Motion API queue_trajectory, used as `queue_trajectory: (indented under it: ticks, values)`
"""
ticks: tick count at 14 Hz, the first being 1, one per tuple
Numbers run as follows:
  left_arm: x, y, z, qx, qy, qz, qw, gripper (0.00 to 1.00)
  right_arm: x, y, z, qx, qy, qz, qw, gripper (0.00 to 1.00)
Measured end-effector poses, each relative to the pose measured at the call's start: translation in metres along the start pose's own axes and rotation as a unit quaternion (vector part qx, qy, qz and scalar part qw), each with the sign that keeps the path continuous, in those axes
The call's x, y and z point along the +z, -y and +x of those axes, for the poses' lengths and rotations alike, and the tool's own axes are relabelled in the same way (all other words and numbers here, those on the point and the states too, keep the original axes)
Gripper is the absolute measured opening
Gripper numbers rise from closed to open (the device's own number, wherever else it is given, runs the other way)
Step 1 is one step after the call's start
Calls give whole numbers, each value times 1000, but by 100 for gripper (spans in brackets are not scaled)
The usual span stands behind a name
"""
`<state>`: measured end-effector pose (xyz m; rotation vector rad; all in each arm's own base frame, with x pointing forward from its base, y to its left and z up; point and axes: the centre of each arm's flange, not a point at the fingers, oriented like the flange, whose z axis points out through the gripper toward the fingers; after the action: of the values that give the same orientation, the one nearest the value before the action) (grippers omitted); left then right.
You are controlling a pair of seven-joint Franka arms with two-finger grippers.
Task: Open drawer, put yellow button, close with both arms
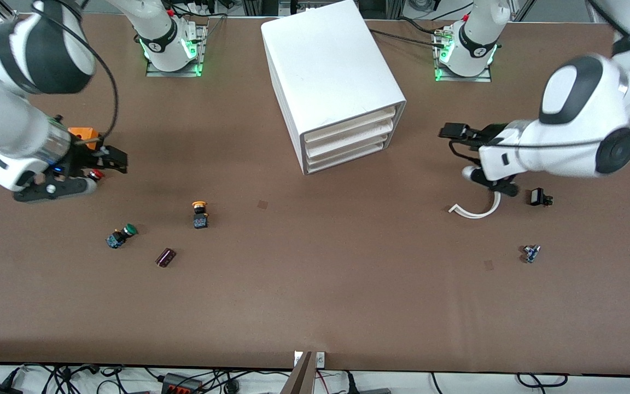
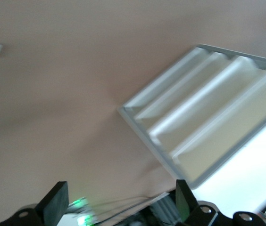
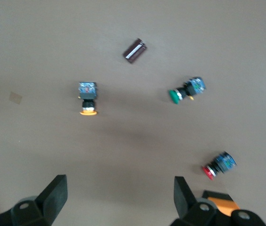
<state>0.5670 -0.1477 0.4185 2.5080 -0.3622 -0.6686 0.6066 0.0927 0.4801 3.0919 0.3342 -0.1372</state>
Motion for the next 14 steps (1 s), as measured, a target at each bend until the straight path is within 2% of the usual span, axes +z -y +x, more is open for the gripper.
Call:
queue_trajectory:
  ticks: [1, 3, 6, 8, 9, 10, 12, 14]
  values:
    - [18, 8, 11, 19, 6, -48, 999, 100, 10, 14, 7, -11, -3, -1, 1000, 100]
    - [49, 19, 25, 51, -4, -123, 991, 100, 29, 37, 22, -28, -13, -4, 1000, 100]
    - [101, 29, 29, 112, -39, -221, 968, 100, 70, 63, 41, -33, -16, 24, 999, 100]
    - [131, 40, 25, 141, -57, -255, 955, 100, 102, 74, 53, -33, -14, 36, 999, 100]
    - [142, 43, 23, 151, -61, -266, 950, 94, 116, 78, 57, -34, -9, 37, 999, 100]
    - [150, 42, 20, 159, -63, -277, 946, 94, 131, 81, 60, -35, -2, 36, 999, 100]
    - [174, 33, 16, 169, -67, -311, 933, 83, 169, 82, 67, -34, 9, 35, 999, 100]
    - [190, 29, 12, 180, -77, -336, 921, 82, 193, 82, 71, -33, 13, 34, 999, 100]
